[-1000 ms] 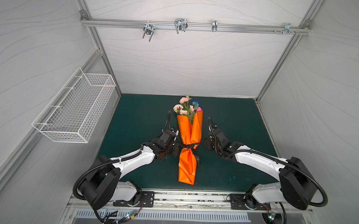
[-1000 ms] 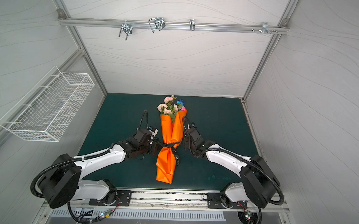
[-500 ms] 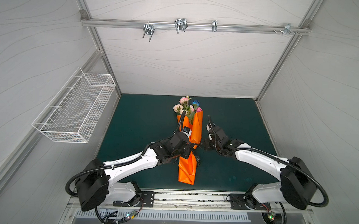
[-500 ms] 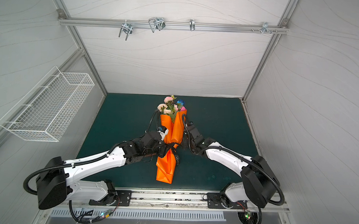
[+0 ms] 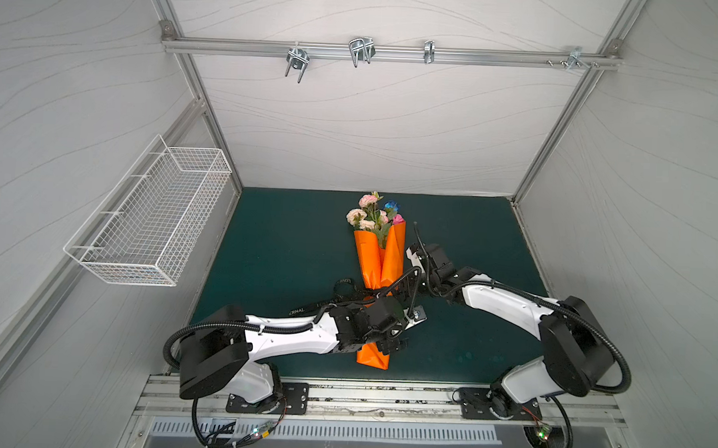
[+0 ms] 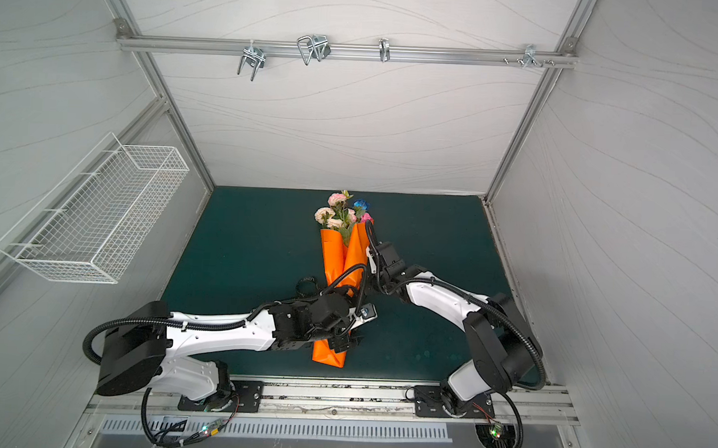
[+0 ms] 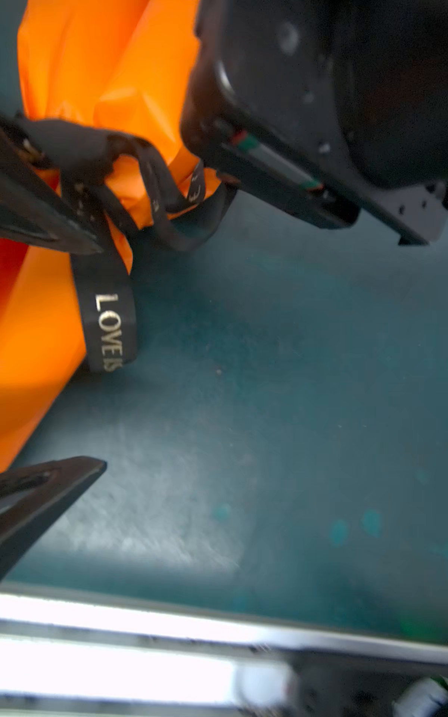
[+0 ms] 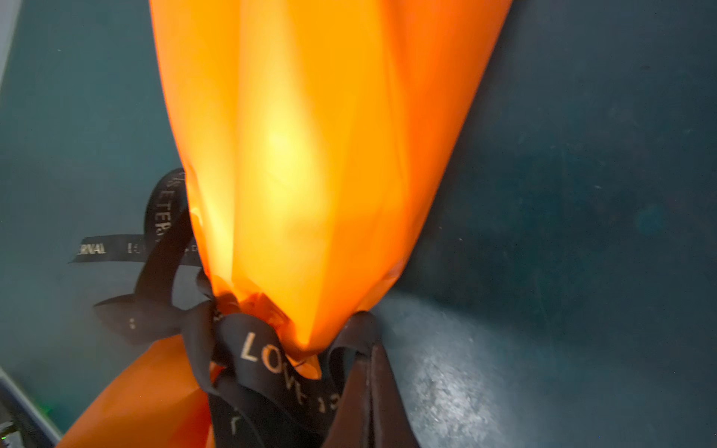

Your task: Tie the bouquet of fake flowers

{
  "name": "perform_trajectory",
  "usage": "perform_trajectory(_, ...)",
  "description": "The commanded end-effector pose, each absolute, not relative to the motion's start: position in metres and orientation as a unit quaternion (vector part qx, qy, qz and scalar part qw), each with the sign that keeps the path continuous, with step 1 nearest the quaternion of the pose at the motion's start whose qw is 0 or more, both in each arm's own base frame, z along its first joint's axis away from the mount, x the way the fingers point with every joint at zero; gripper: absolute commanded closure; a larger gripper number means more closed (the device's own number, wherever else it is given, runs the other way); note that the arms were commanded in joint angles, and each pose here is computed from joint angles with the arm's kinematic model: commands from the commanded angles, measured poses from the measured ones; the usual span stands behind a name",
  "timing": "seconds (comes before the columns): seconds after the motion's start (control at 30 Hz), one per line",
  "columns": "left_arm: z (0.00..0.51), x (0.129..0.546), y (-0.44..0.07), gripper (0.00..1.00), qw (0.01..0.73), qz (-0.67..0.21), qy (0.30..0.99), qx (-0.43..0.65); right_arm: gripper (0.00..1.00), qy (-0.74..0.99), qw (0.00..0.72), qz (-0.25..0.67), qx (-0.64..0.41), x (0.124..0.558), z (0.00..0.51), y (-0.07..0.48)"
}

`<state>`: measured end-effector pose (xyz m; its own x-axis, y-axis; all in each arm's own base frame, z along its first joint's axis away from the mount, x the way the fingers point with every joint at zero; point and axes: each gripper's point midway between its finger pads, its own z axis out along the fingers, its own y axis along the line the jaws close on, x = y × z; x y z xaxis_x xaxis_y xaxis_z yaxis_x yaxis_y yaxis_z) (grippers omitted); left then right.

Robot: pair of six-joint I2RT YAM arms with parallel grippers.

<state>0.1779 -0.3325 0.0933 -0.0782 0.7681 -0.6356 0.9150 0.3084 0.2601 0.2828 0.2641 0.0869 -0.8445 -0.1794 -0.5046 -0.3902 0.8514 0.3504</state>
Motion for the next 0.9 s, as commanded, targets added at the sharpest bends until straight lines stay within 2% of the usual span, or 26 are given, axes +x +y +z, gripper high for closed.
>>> perform_trajectory(0.0, 0.084, 0.191, -0.327, 0.17, 0.358, -0.038, 0.697, 0.620, 1.00, 0.930, 0.224, 0.245, -0.156, 0.283, 0.091, 0.269)
perform_trajectory(0.23, 0.070, 0.207, -0.330, 0.18, 0.344, 0.010, 0.706, 0.619, 1.00, 0.929, 0.220, 0.256, -0.152, 0.284, 0.094, 0.271)
perform_trajectory(0.47, 0.065, 0.223, -0.330, 0.30, 0.344, 0.052, 0.722, 0.598, 1.00, 0.926, 0.224, 0.263, -0.149, 0.283, 0.098, 0.270)
perform_trajectory(0.53, 0.065, 0.226, -0.329, 0.41, 0.347, 0.058, 0.726, 0.591, 1.00, 0.926, 0.224, 0.264, -0.147, 0.282, 0.097, 0.270)
perform_trajectory(0.6, 0.067, 0.229, -0.329, 0.64, 0.352, 0.062, 0.729, 0.584, 1.00, 0.926, 0.225, 0.265, -0.146, 0.282, 0.098, 0.270)
perform_trajectory(0.67, 0.072, 0.230, -0.329, 0.79, 0.359, 0.059, 0.733, 0.575, 1.00, 0.926, 0.225, 0.266, -0.146, 0.283, 0.098, 0.270)
perform_trajectory(0.77, 0.081, 0.230, -0.329, 0.93, 0.372, 0.050, 0.738, 0.561, 1.00, 0.925, 0.230, 0.267, -0.146, 0.284, 0.101, 0.270)
perform_trajectory(0.87, 0.096, 0.225, -0.333, 1.00, 0.385, 0.018, 0.742, 0.549, 1.00, 0.923, 0.231, 0.269, -0.148, 0.284, 0.102, 0.270)
